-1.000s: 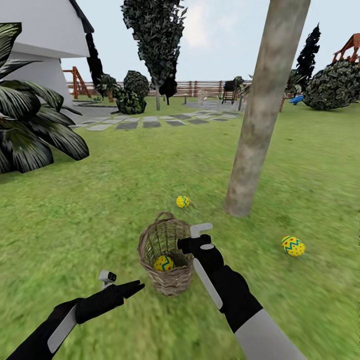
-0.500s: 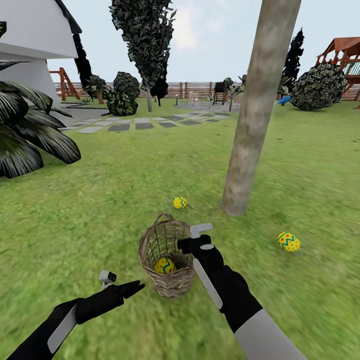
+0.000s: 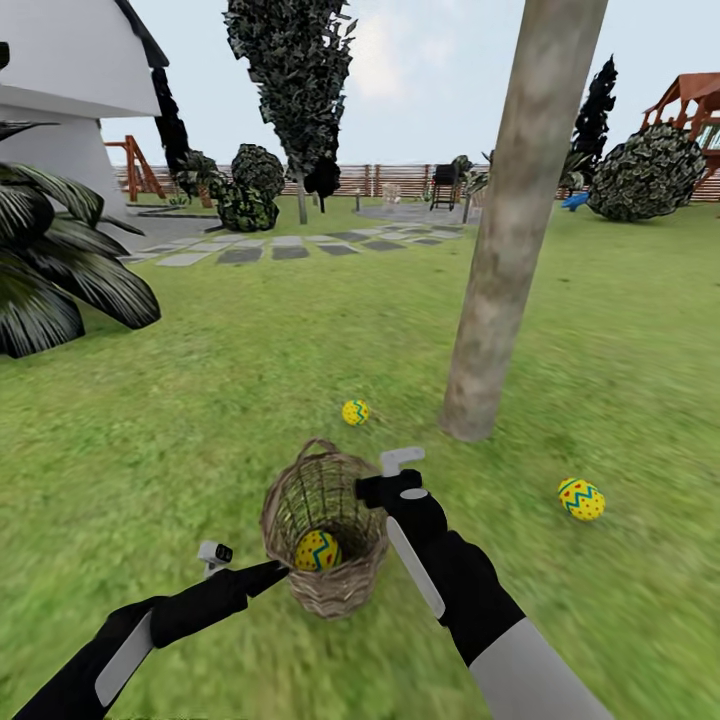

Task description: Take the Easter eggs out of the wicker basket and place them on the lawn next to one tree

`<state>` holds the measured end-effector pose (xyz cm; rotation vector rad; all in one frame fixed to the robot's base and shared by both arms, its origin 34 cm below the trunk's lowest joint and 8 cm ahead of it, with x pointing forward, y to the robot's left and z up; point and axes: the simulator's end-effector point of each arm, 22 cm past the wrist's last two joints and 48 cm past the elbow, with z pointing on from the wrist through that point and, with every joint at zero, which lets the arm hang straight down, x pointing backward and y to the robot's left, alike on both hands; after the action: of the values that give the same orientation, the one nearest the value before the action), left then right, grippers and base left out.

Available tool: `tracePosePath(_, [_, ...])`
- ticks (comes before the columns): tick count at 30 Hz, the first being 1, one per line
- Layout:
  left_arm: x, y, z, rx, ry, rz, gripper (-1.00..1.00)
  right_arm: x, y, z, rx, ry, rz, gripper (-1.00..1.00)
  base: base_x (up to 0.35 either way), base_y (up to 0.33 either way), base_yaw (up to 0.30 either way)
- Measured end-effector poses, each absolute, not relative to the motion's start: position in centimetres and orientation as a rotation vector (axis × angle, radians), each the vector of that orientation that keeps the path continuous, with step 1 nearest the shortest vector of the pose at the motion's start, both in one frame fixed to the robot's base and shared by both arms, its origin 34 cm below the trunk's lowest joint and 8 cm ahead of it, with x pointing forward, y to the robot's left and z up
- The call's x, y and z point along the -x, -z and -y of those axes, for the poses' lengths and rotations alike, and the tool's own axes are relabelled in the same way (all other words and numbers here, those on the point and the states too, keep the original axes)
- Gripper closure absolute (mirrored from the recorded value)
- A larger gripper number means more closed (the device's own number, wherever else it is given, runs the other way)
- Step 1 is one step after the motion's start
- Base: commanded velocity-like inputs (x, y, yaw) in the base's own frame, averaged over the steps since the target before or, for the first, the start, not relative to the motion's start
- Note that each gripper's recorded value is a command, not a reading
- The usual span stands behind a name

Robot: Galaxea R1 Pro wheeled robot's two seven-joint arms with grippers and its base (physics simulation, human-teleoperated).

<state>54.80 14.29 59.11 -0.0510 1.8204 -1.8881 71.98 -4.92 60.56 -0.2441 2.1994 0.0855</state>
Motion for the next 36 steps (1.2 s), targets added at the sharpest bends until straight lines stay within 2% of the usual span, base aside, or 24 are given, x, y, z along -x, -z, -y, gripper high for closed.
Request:
tracePosePath(7, [-54.8, -59.1, -14.3, 0.051, 1.888, -1.820, -1.00, -71.9, -60.5, 4.9, 0.247, -0.083, -2.200, -1.00, 0.130, -0.237, 0.276])
tracePosePath(14, [-54.8, -59.1, -14.3, 0.050, 1.887, -1.820, -1.00, -71.8, -60.0, 4.9, 0.254, -0.079, -2.210, -1.00, -0.030, -0.240, 0.283])
tracePosePath(28, [-54.9, -59.1, -14.5, 0.055, 1.884, -1.820, -1.00, -70.8, -57.8, 5.2, 0.284, -0.058, -2.282, -1.00, -0.010, -0.013, 0.062])
tracePosePath(36, [-55.0, -59.0, -14.6, 0.057, 1.877, -1.822, -1.00, -70.7, -57.5, 5.3, 0.288, -0.053, -2.288, -1.00, 0.000, -0.117, 0.248])
